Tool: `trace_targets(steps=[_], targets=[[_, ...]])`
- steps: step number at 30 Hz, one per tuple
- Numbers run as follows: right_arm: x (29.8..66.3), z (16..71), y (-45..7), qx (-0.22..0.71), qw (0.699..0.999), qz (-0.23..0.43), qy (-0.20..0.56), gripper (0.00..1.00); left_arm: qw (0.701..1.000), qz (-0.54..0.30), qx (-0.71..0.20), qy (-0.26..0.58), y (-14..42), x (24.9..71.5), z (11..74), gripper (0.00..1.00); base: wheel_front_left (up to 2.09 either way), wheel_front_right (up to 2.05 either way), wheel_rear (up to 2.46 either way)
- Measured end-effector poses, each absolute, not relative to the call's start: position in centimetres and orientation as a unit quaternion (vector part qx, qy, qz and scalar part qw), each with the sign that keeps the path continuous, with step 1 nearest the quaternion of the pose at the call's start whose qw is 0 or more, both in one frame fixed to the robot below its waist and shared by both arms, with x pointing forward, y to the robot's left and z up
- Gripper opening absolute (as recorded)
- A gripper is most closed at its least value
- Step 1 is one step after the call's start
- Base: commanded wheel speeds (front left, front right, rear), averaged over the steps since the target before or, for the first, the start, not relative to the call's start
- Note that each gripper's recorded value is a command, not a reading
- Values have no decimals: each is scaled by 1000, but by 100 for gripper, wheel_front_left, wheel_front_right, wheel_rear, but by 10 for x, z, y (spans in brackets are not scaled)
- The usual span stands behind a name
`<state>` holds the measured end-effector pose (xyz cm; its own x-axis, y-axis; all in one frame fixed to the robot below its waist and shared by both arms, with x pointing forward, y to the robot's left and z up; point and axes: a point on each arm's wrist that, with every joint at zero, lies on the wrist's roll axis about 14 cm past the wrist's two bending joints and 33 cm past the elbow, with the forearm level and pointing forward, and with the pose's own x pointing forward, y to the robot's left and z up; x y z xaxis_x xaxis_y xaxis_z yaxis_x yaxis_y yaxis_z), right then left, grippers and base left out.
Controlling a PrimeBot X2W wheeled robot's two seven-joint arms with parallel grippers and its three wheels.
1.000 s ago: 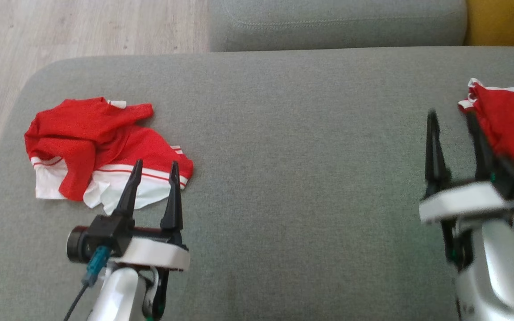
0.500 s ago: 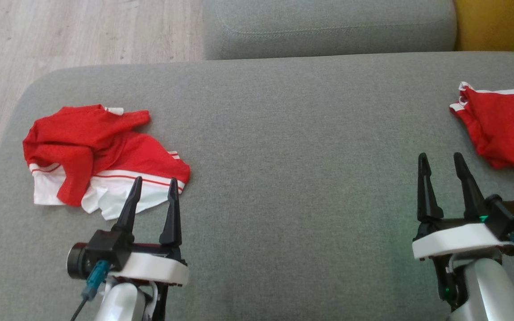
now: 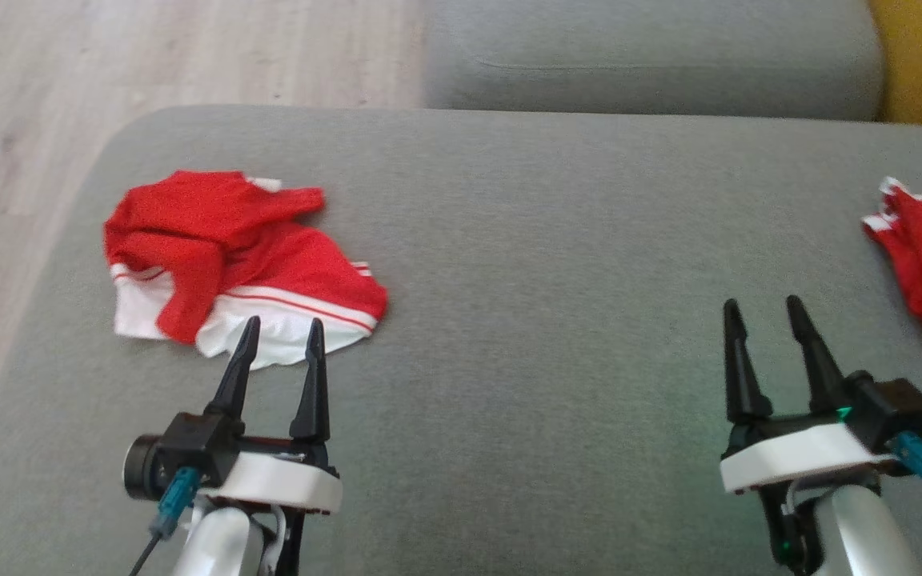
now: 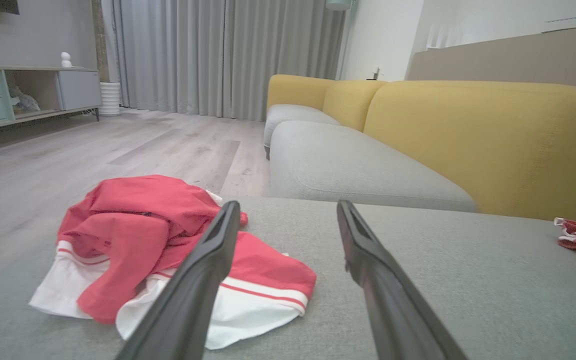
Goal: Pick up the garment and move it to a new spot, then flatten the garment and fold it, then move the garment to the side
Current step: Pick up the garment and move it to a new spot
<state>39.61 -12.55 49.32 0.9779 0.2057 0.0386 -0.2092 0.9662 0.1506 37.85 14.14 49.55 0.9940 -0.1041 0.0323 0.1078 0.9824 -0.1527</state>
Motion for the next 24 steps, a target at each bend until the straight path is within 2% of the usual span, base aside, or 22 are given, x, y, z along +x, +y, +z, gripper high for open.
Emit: trace_targets(steps=[14,19,24], targets=[[390,494,-13,95,960,263,5,100,994,75,-71,-18,222,322,493,100,0,0,0],[386,496,12,98,950,297,7,100,992,105,-67,-22,239,307,493,100,0,0,0],[385,495,16,100,947,304,10,100,992,108,-66,-16,242,304,490,100,0,0,0]])
